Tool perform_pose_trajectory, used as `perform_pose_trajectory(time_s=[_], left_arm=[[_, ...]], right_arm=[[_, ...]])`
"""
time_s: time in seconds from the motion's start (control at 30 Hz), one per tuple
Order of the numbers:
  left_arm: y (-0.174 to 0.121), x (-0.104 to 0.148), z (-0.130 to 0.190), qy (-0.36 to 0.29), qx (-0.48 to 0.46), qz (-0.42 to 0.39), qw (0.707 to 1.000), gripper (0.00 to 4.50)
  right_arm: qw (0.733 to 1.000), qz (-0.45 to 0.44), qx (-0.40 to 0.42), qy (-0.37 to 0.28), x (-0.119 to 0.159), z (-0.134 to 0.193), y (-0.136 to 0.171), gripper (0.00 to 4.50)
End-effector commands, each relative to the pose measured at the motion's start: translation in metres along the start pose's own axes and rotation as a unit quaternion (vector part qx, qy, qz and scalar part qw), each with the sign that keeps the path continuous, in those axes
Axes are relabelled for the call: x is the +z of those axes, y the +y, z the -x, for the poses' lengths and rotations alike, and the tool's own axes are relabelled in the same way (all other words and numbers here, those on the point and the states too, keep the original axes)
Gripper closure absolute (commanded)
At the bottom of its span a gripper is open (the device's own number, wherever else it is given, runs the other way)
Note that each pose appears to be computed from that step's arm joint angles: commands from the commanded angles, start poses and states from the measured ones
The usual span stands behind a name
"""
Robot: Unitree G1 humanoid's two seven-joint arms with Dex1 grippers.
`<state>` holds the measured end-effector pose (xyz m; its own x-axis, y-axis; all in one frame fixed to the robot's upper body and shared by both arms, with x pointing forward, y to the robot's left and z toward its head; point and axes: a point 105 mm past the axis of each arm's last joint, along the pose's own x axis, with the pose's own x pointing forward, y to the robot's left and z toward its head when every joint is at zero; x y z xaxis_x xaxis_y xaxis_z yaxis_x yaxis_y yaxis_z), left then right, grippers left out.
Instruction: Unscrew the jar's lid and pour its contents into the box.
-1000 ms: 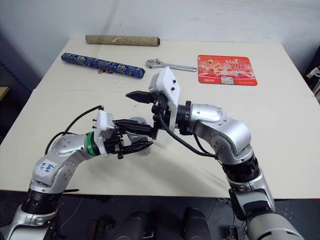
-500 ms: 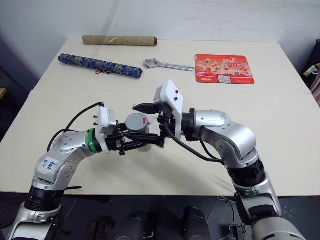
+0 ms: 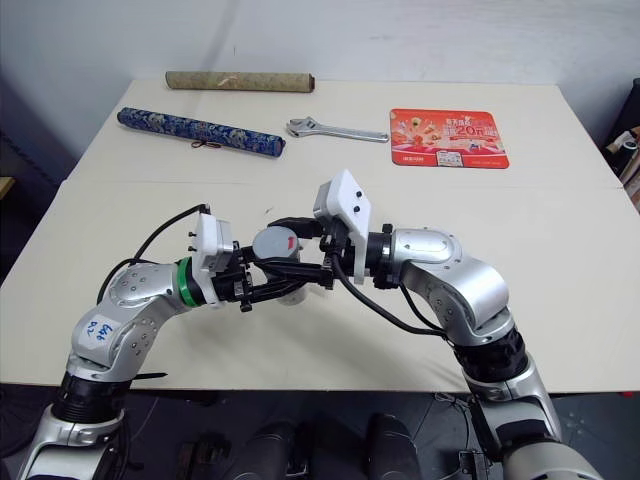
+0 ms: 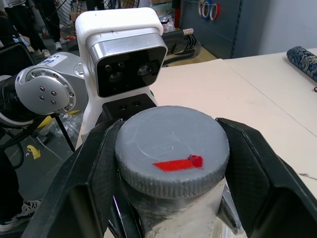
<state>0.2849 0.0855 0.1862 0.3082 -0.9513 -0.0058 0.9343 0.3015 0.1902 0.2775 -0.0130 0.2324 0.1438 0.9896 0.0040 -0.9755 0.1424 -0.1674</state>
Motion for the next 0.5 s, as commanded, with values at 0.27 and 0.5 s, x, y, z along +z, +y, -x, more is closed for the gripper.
perform_pose_trajectory(time_s=[0.27, 0.5], left_arm=[[-0.026, 0.027, 0.003, -0.047, -0.161, -0.078, 0.983, 2.16], [-0.025, 0.029, 0.005, -0.045, -0.184, -0.095, 0.977, 2.16]], right_arm=[[0.977, 0.024, 0.211, 0.032, 0.007, 0.022, 0.025, 1.96], [0.977, 0.046, 0.203, 0.040, 0.015, 0.026, 0.012, 1.61]])
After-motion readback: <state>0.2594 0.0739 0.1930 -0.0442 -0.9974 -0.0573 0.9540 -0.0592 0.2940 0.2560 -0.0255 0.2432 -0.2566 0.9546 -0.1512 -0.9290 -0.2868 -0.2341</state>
